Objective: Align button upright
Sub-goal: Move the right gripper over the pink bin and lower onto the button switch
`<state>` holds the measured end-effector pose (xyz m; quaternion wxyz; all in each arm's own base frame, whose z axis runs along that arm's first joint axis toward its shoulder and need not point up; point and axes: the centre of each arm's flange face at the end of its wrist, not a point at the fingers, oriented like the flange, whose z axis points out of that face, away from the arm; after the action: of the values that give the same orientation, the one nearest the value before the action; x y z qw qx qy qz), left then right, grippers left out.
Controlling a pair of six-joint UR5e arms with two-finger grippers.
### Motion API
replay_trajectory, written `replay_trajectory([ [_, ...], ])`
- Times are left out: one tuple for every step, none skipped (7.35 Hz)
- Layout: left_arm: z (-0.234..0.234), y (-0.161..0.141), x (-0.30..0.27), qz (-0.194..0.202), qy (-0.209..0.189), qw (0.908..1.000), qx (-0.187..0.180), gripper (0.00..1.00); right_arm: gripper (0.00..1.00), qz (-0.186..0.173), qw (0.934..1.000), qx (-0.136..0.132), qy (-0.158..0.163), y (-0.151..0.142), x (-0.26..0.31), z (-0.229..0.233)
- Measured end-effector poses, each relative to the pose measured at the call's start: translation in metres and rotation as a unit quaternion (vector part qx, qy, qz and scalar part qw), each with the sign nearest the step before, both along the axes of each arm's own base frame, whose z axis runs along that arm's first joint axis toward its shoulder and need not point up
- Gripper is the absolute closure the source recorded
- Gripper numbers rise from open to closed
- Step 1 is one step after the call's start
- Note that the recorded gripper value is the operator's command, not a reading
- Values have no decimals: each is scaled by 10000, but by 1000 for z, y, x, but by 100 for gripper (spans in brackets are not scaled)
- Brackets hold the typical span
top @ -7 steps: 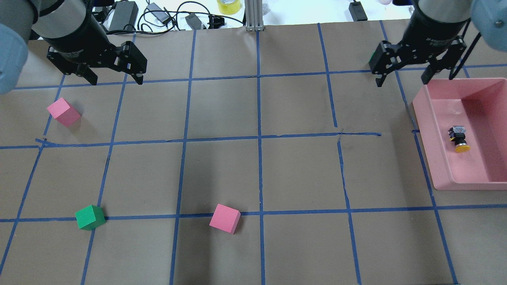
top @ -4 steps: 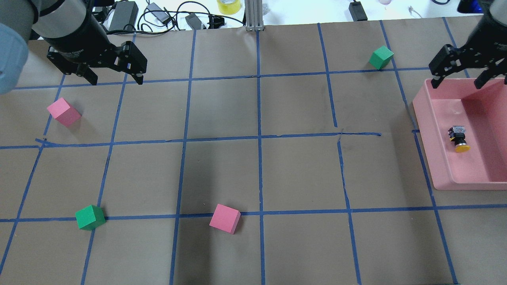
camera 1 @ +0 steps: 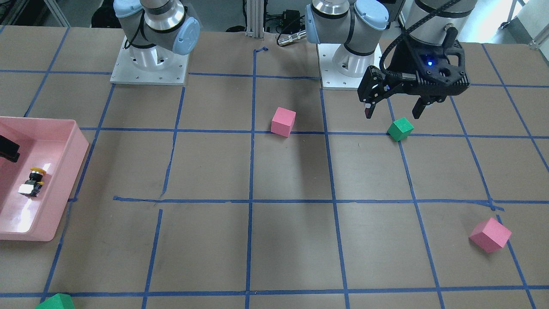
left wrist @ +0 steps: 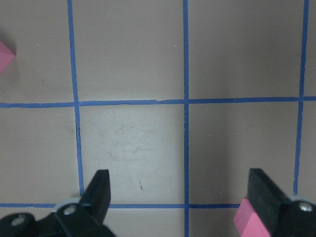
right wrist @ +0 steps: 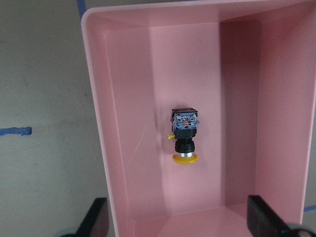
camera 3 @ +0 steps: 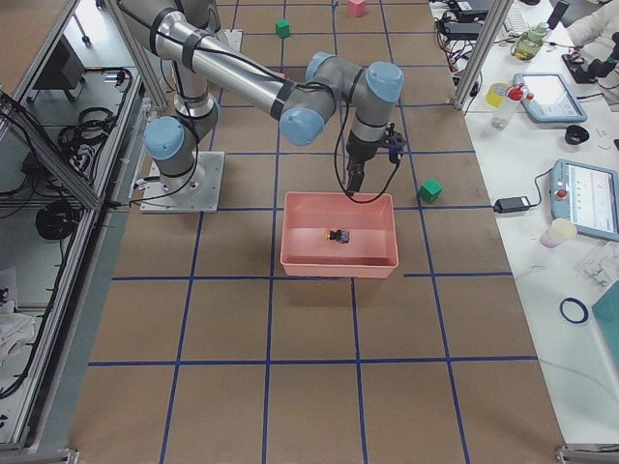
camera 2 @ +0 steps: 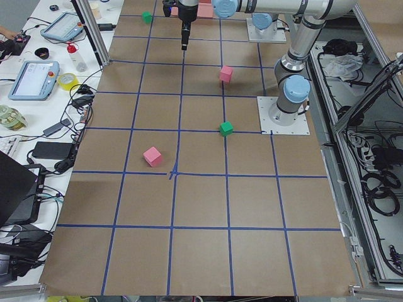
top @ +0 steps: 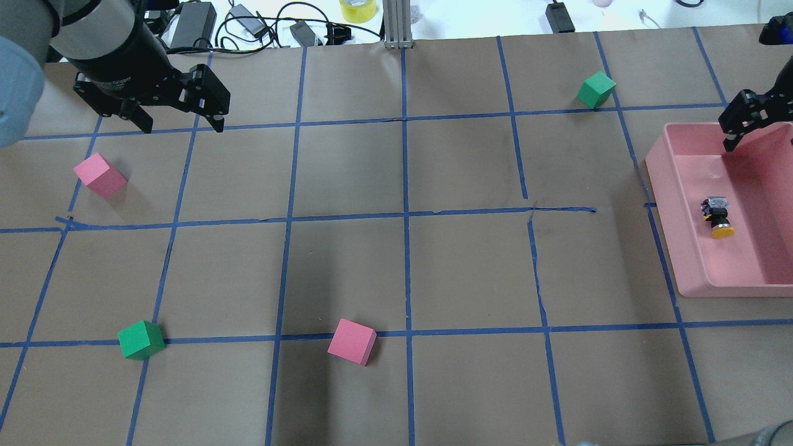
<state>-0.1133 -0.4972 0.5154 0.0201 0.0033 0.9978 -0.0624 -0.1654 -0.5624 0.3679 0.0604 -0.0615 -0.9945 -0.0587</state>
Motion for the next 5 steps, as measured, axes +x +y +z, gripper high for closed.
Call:
replay_trajectory([
  [0, 0, 0, -1, 3, 10000, 0, 0, 0, -49, 10000, -45, 41, -3, -5, -21],
  [0, 0, 0, -3, 5, 10000, 0, 0, 0, -162, 9999, -33, 48, -1, -5, -47],
  [0, 0, 0, -3, 4, 10000, 0, 0, 0, -343, 9994, 41, 28, 6, -6, -71],
  [0, 0, 0, -3, 1, 10000, 0, 0, 0, -536, 9985, 141, -17, 16, -15, -91],
  [0, 0, 0, -3, 0, 10000, 2, 0, 0, -704, 9972, 236, -74, 24, -27, -106],
])
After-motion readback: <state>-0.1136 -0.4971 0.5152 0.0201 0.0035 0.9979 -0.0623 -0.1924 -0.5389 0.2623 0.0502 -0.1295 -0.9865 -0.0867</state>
